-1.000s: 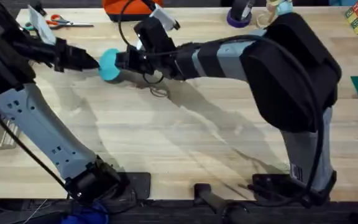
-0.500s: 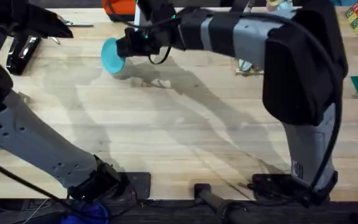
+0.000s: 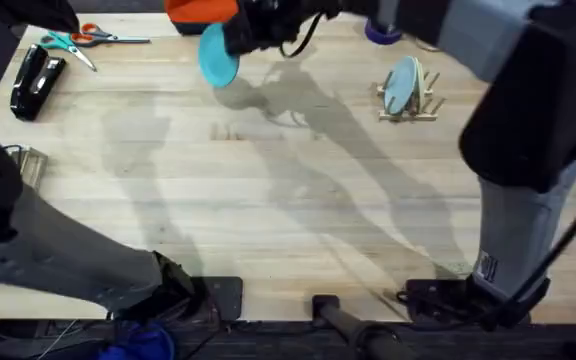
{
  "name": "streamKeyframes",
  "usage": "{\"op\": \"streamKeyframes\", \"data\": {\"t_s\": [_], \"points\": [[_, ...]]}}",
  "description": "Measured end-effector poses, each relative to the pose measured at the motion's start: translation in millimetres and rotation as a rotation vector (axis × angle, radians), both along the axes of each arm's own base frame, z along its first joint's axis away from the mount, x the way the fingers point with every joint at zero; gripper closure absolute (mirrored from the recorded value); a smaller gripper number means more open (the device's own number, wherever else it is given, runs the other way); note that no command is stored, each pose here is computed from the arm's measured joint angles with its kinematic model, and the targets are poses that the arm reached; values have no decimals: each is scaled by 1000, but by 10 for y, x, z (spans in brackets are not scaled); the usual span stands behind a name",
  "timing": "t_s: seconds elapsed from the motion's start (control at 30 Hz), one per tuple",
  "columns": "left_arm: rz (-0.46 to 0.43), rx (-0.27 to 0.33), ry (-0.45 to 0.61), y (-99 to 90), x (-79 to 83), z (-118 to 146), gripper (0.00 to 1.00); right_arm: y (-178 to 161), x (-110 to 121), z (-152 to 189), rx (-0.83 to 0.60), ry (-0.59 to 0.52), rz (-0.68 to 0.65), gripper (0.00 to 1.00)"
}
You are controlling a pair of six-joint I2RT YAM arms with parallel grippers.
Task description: Pick up the plates from the table one by one and place each into a slot on the dish rack.
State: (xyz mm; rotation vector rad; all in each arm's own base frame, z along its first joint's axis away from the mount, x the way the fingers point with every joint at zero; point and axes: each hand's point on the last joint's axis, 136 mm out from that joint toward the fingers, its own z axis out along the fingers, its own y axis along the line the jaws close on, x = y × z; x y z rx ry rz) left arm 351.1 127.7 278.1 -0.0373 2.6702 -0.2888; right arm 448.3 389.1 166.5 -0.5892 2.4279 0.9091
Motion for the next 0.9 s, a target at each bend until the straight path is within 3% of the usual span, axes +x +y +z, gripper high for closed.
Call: {"op": "streamKeyframes", "data": {"t_s": [0.07, 0.17, 0.33, 0.43, 0.9], "points": [[5, 26, -17, -42, -51, 105, 960, -81, 5, 149, -15, -33, -2, 970], [6, 51, -36, -100, -105, 212, 809, -179, -16, 375, -42, -84, 0, 970], [6, 62, -54, -162, -142, 298, 50, -359, -97, 651, -92, -138, -1, 970], [6, 61, -55, -167, -147, 303, 7, -485, -138, 723, -126, -144, -14, 970], [1, 49, -62, -189, -138, 311, 6, -1266, -114, 1103, -231, -174, -171, 970]]}}
